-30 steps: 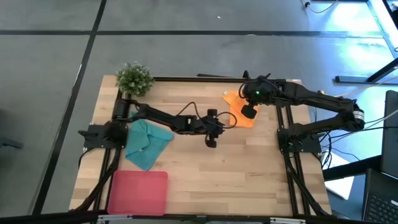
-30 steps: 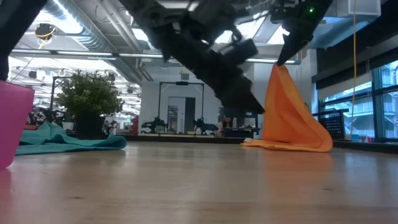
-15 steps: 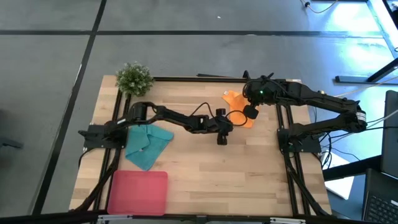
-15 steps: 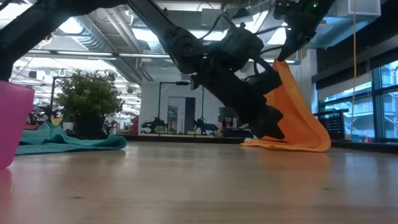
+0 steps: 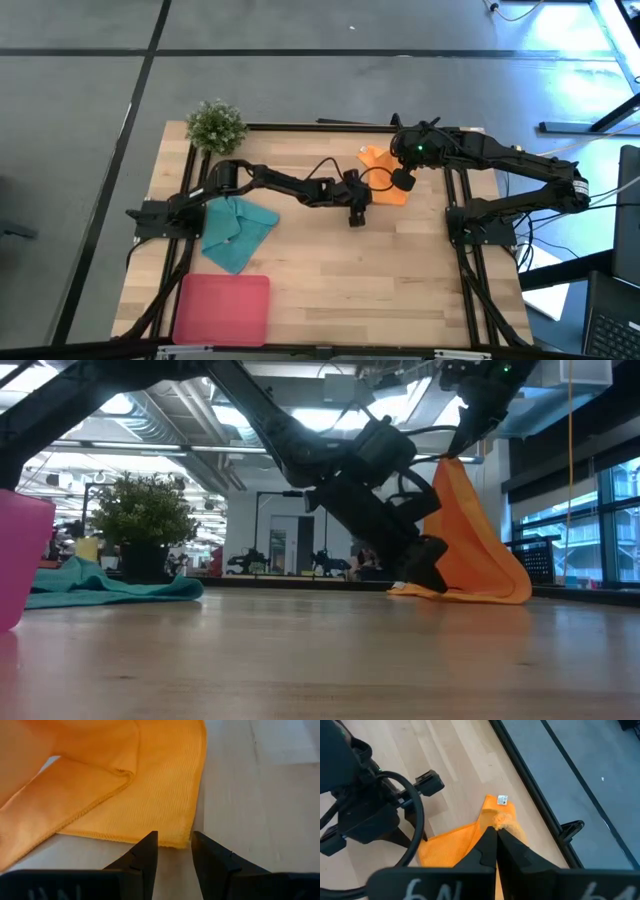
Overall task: Roll microfiber towels into tight, uniform cylinder then place into a basket
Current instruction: Fold the yellow microfiber cloth
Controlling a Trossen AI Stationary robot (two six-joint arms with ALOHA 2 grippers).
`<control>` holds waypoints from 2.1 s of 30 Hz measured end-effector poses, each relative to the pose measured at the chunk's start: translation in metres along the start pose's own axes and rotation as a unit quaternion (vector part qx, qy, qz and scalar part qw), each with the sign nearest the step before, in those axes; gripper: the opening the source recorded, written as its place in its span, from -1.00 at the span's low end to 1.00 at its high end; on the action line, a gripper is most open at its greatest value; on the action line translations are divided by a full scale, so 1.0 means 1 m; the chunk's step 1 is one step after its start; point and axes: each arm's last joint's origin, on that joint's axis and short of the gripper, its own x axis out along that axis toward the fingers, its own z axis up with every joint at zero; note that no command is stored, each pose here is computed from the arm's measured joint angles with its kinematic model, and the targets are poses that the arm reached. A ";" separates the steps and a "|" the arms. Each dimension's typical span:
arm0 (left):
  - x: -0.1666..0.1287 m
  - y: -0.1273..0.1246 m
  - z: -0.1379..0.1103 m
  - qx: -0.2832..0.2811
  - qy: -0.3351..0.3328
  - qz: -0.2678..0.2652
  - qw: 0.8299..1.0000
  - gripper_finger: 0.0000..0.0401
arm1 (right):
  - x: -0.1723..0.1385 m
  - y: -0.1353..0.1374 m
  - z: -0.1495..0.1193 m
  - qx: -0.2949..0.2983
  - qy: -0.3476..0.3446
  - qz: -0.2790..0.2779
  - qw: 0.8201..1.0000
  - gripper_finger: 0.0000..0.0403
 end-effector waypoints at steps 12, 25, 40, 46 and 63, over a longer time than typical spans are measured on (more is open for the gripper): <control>0.011 -0.003 -0.011 -0.004 -0.001 0.004 1.000 -0.45 | 0.000 0.000 0.001 0.001 -0.003 0.000 1.000 -0.98; 0.010 -0.002 -0.016 0.012 0.031 0.004 0.999 -0.96 | 0.000 0.000 0.001 0.001 -0.003 0.000 1.000 -0.98; -0.018 0.002 0.004 0.020 0.059 0.015 0.998 -1.00 | -0.012 -0.005 -0.004 0.023 -0.013 -0.015 1.000 -0.98; -0.047 -0.004 0.023 0.024 0.074 0.009 0.997 -1.00 | -0.023 -0.010 -0.013 0.049 -0.003 -0.036 0.998 -0.98; -0.177 0.031 0.096 0.017 0.032 0.136 0.990 -1.00 | -0.024 -0.014 -0.023 0.066 0.037 -0.083 0.994 -0.98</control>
